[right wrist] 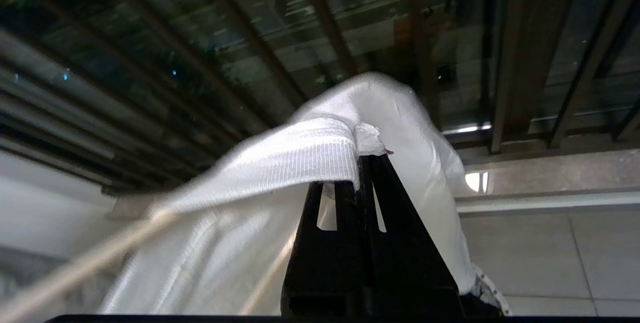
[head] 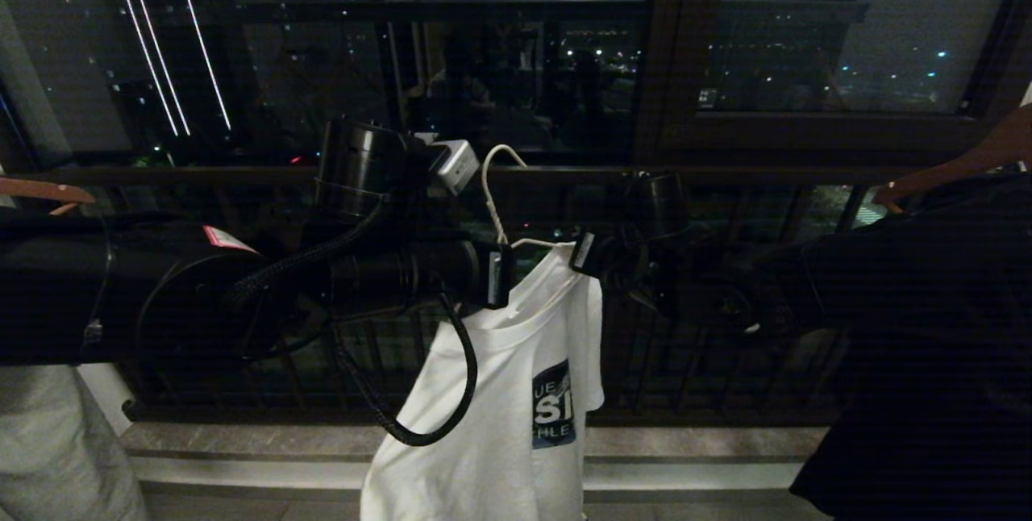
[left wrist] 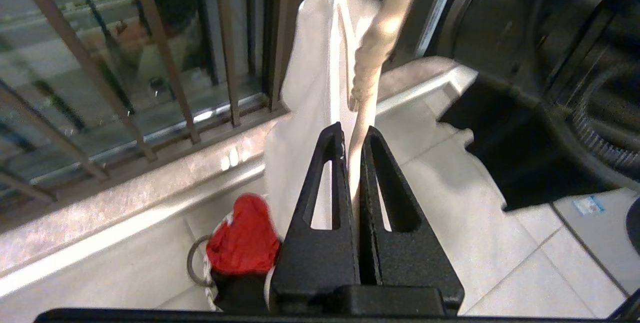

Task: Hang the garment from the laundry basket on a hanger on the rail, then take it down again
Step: Take the clothes off the clothes rack

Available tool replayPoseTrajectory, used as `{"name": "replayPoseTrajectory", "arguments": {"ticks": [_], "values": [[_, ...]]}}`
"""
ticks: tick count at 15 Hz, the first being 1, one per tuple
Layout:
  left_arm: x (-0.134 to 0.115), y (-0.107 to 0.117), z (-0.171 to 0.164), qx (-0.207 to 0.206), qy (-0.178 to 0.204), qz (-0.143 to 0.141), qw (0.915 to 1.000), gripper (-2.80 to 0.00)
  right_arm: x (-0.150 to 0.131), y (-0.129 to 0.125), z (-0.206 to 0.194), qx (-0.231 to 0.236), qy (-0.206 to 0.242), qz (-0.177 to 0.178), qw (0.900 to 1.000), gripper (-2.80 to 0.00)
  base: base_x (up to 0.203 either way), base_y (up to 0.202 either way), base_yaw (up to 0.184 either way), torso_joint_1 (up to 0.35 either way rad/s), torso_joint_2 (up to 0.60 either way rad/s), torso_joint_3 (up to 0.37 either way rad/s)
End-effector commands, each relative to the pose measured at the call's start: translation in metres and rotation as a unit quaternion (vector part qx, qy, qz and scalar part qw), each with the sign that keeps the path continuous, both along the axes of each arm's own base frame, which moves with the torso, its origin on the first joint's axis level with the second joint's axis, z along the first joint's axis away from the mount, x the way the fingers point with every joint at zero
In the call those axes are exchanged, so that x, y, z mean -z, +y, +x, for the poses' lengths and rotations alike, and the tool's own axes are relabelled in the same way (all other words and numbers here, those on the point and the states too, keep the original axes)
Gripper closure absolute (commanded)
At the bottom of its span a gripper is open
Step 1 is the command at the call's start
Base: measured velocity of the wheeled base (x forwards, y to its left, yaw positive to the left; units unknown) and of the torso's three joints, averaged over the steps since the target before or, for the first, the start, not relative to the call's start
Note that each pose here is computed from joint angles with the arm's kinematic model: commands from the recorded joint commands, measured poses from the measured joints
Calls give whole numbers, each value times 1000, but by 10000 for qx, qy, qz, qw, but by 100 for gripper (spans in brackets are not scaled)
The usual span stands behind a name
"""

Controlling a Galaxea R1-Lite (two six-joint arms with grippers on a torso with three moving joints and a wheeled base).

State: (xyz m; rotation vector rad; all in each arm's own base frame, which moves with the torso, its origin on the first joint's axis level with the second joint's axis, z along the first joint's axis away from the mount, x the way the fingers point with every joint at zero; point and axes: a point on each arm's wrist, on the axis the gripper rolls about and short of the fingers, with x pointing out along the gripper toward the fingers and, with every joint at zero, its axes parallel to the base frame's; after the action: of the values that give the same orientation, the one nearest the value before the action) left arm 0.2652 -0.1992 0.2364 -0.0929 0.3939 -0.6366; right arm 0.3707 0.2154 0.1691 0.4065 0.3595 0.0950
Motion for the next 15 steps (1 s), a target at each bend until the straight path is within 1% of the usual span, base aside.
{"name": "replayPoseTrajectory", "arguments": {"ticks": [1, 3, 5, 8, 12, 15], "values": [[-2, 0, -1, 3, -8, -14, 10000, 0, -7, -7, 3, 100, -95, 68, 9999, 0, 0, 0, 0, 0, 0, 0], [-5, 1, -3, 12, -40, -38, 10000, 0, -10, -12, 7, 172, -136, 95, 9997, 0, 0, 0, 0, 0, 0, 0], [-12, 1, -12, 89, -118, -97, 9998, 0, -6, -15, 13, 229, -111, 74, 9996, 0, 0, 0, 0, 0, 0, 0], [-17, 1, -24, 212, -87, -67, 9997, 0, 3, -24, 27, 404, -65, 54, 9991, 0, 0, 0, 0, 0, 0, 0], [-18, 1, -26, 258, -140, -25, 9996, 0, 0, -35, 35, 554, -126, 85, 9984, 0, 0, 0, 0, 0, 0, 0], [-17, 1, -25, 250, -129, -14, 9996, 0, 3, -37, 37, 576, -97, 69, 9983, 0, 0, 0, 0, 0, 0, 0]]}}
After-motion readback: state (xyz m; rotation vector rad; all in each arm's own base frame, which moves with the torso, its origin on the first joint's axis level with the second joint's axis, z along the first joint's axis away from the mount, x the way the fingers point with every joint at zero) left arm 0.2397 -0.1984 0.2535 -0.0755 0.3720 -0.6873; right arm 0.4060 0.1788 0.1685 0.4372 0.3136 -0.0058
